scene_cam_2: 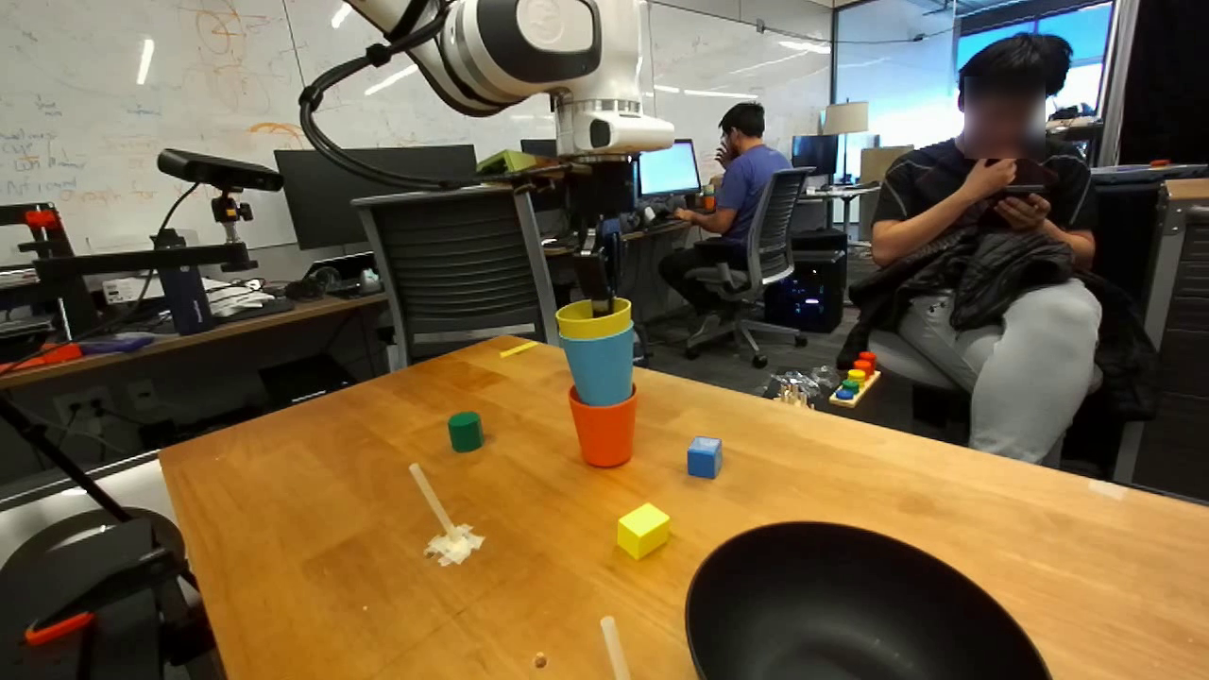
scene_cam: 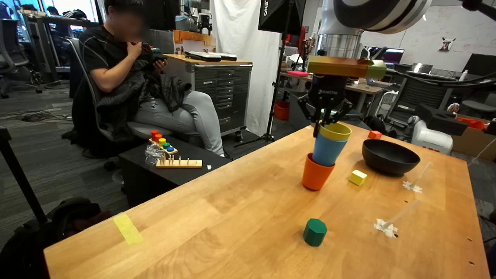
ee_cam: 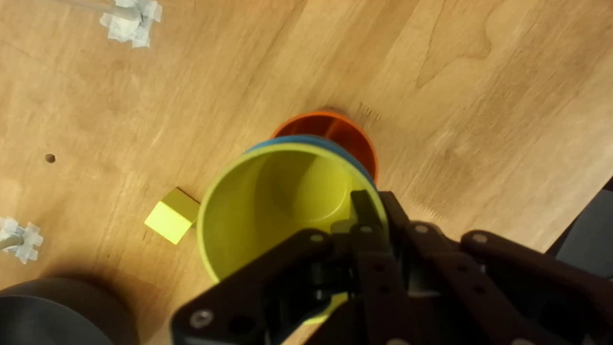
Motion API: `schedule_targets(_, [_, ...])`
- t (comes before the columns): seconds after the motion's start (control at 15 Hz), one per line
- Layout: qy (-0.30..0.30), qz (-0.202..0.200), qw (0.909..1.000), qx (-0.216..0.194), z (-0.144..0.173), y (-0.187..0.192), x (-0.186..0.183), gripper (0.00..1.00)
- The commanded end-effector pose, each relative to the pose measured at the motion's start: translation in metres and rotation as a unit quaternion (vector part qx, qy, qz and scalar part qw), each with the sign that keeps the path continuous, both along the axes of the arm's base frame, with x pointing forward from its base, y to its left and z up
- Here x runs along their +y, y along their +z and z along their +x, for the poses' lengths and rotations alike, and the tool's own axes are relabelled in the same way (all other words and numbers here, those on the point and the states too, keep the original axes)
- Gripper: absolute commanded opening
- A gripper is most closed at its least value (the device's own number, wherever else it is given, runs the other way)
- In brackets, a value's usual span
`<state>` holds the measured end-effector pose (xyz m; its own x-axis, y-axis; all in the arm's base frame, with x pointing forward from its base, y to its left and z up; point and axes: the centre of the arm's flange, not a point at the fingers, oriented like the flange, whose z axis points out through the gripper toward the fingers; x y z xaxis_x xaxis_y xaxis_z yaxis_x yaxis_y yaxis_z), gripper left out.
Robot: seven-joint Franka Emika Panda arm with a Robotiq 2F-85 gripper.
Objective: Stack the three cups
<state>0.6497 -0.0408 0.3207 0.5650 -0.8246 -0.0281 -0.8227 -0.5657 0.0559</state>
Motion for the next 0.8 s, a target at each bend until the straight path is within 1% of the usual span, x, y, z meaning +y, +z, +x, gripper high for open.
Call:
schedule_targets(0.0, [-0.005, -0.013, 0.9999, -0.003, 0.007, -0.008, 0.000, 0.05])
schedule_targets(0.07, [-0.001, -0.009, 1.0000, 0.002, 0.007, -0.012, 0.001, 0.10])
schedule_targets(0.2, [0.005, -0.002, 0.9999, 0.011, 0.006, -0.019, 0.003, 0.14])
schedule_targets(0.27, [0.008, 0.000, 0.9999, 0.013, 0.005, -0.022, 0.004, 0.26])
schedule_targets(0.33, [0.009, 0.002, 0.9999, 0.013, 0.004, -0.023, 0.005, 0.39])
schedule_targets(0.4, [0.011, 0.003, 0.9999, 0.013, 0.003, -0.023, 0.006, 0.40])
schedule_targets(0.53, [0.014, 0.005, 0.9998, 0.010, 0.001, -0.021, 0.008, 0.55])
schedule_targets(0.6, [0.016, 0.007, 0.9998, 0.007, -0.001, -0.019, 0.009, 0.64])
schedule_targets(0.67, [0.018, 0.009, 0.9998, 0.006, -0.002, -0.018, 0.010, 0.70])
schedule_targets(0.73, [0.021, 0.010, 0.9997, 0.004, -0.004, -0.016, 0.011, 0.79])
